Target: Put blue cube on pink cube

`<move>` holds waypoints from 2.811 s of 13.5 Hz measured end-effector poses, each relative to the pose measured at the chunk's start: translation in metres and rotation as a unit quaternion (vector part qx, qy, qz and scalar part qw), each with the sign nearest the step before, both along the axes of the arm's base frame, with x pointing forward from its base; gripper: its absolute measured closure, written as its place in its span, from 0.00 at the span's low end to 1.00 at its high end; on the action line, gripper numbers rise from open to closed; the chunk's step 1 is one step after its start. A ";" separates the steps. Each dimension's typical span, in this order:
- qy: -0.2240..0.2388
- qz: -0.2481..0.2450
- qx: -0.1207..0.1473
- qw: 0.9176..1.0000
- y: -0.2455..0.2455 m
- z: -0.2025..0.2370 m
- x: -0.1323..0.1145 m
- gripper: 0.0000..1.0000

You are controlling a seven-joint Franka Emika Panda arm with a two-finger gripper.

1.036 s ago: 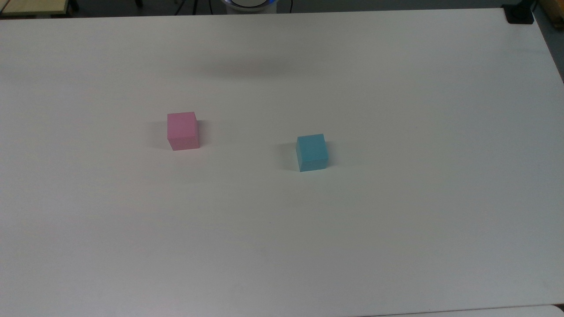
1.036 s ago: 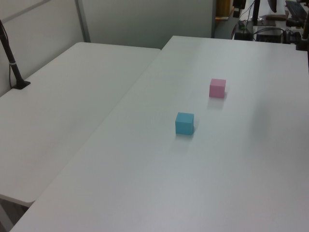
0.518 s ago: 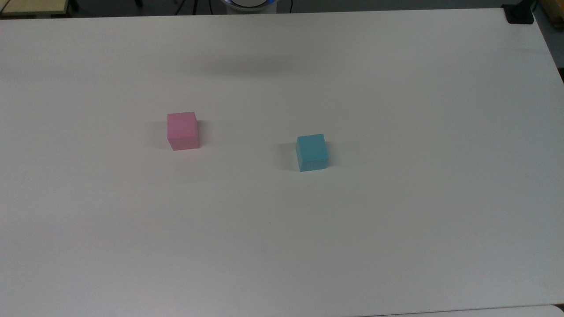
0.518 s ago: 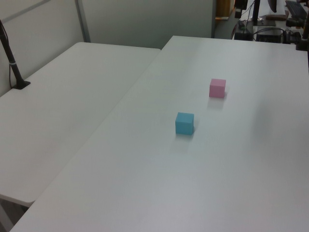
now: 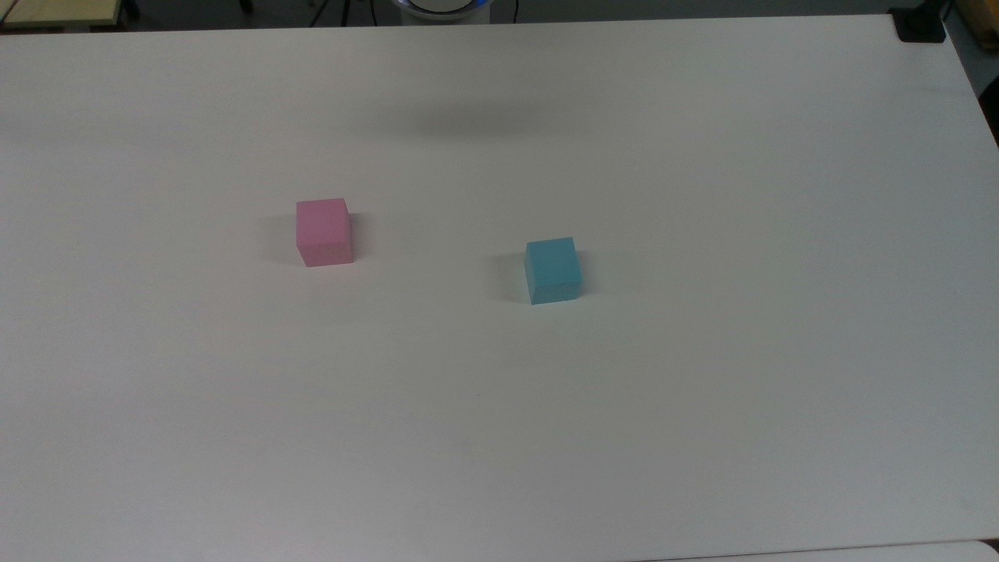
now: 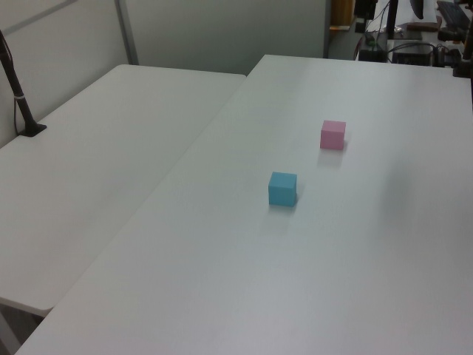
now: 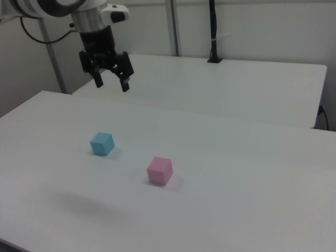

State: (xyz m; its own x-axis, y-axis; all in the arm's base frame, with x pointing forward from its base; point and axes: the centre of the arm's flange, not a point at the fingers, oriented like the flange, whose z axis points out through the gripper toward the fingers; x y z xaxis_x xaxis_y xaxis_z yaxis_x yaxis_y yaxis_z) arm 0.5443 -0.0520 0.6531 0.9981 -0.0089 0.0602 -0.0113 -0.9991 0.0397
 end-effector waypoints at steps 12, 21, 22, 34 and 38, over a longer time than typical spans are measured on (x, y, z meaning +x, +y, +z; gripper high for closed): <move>-0.018 0.030 0.056 0.998 0.171 -0.175 0.093 0.00; 0.000 0.039 0.051 0.998 0.230 -0.248 0.103 0.00; 0.003 0.038 0.050 0.998 0.229 -0.253 0.104 0.00; 0.019 0.036 0.005 0.999 0.236 -0.320 0.112 0.03; 0.012 -0.010 0.007 1.000 0.239 -0.316 0.114 0.33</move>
State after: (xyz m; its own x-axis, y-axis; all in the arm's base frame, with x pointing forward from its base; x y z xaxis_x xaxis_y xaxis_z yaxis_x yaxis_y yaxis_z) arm 0.6580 0.1870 0.3369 0.9989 -0.0304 0.0359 -0.0314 -0.9992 0.0257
